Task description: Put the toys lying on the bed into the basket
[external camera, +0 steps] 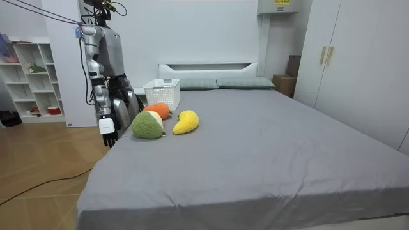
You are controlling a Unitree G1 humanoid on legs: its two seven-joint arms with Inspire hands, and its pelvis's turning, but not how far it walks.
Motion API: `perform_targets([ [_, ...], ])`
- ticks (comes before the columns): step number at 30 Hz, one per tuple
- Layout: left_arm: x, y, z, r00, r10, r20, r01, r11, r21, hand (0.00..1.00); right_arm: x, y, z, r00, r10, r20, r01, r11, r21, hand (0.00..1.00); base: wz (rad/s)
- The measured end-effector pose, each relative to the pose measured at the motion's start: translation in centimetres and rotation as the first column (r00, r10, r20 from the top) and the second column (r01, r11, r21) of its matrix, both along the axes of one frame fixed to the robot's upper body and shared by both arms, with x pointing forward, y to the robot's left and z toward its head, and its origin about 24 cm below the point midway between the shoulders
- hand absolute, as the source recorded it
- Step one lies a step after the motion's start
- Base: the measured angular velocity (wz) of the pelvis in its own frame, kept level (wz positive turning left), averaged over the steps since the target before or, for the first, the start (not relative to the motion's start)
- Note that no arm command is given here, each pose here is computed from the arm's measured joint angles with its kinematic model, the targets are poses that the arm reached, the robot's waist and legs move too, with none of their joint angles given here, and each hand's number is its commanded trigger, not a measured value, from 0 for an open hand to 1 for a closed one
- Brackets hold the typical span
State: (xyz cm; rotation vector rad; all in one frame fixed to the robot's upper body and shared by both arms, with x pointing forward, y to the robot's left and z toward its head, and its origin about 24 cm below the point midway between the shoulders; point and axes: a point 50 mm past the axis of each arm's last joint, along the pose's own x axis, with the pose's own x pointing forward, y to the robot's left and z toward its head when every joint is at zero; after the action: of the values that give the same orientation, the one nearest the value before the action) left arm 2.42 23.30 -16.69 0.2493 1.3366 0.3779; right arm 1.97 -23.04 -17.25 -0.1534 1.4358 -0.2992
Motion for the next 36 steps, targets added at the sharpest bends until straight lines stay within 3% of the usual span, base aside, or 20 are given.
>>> perform_targets([
  [22, -0.5, 0.1, 0.0, 1.0, 0.016, -0.011, -0.016, 0.999, 0.032, 0.0, 0.0, 0.0, 0.0, 1.0, 0.022, -0.006, -0.022, 0.999, -0.025, 0.0, 0.0],
  [30, -1.2, 0.2, 0.0, 0.999, 0.03, -0.039, -0.028, 0.998, 0.047, 0.0, -0.3, 0.1, 0.0, 0.994, -0.111, 0.009, 0.111, 0.993, -0.029, 0.0, 0.0],
  [36, -2.0, 0.7, 0.1, 0.995, 0.081, -0.055, -0.078, 0.996, 0.045, 0.0, -0.4, -0.9, 0.2, 0.947, -0.315, 0.056, 0.317, 0.948, -0.034, 0.0, 0.0],
])
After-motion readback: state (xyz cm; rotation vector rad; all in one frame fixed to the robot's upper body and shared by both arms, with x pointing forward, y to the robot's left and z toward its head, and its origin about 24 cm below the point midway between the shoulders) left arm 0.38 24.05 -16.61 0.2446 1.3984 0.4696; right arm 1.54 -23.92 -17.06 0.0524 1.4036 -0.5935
